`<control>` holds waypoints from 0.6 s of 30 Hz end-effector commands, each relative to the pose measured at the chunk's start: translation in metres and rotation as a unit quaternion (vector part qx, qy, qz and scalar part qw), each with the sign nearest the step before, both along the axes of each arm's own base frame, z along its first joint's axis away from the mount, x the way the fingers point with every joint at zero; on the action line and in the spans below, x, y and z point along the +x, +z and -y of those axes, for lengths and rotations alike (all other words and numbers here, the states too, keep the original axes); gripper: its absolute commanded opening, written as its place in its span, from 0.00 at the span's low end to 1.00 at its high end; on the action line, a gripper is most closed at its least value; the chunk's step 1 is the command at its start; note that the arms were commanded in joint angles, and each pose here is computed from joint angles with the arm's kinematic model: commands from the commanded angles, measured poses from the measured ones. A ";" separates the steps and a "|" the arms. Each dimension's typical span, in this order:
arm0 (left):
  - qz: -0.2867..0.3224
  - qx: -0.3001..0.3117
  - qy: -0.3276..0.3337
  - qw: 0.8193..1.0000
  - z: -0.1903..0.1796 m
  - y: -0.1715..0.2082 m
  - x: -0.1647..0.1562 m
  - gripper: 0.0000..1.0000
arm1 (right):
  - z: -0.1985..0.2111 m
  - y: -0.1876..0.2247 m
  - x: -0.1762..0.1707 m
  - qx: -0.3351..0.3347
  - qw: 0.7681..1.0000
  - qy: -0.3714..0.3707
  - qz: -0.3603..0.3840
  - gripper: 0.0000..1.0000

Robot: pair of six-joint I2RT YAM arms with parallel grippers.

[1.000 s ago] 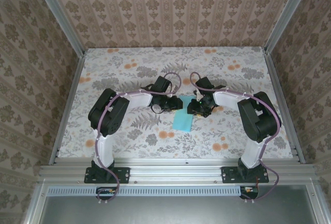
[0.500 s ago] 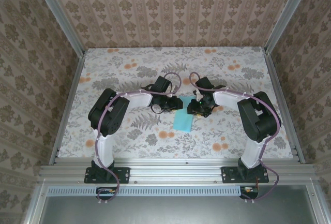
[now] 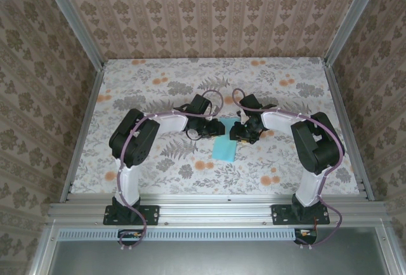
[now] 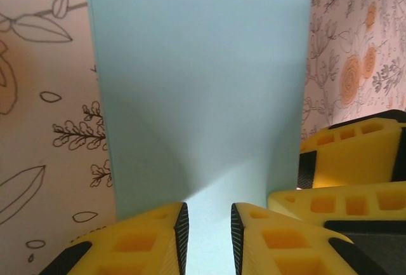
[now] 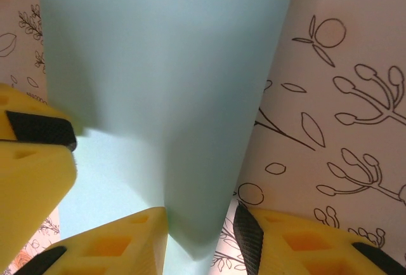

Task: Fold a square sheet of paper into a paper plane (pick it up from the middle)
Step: Hold the square sheet of paper at the center of the table.

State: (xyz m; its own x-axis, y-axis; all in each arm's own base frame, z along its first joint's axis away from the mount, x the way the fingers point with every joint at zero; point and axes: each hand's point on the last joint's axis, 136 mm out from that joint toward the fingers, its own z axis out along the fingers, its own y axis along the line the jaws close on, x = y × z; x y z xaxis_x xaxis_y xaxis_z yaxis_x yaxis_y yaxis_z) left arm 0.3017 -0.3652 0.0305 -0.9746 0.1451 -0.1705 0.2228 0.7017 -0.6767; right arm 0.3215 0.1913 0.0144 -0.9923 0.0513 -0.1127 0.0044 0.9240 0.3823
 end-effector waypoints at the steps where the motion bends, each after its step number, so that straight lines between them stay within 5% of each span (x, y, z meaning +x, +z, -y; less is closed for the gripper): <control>1: -0.013 0.022 -0.010 1.000 -0.002 -0.014 -0.006 0.25 | 0.013 -0.037 -0.025 -0.048 0.997 0.011 -0.051 0.40; 18: -0.027 0.139 -0.022 0.990 -0.039 -0.069 -0.024 0.21 | 0.012 -0.003 -0.014 -0.019 1.000 -0.007 -0.013 0.48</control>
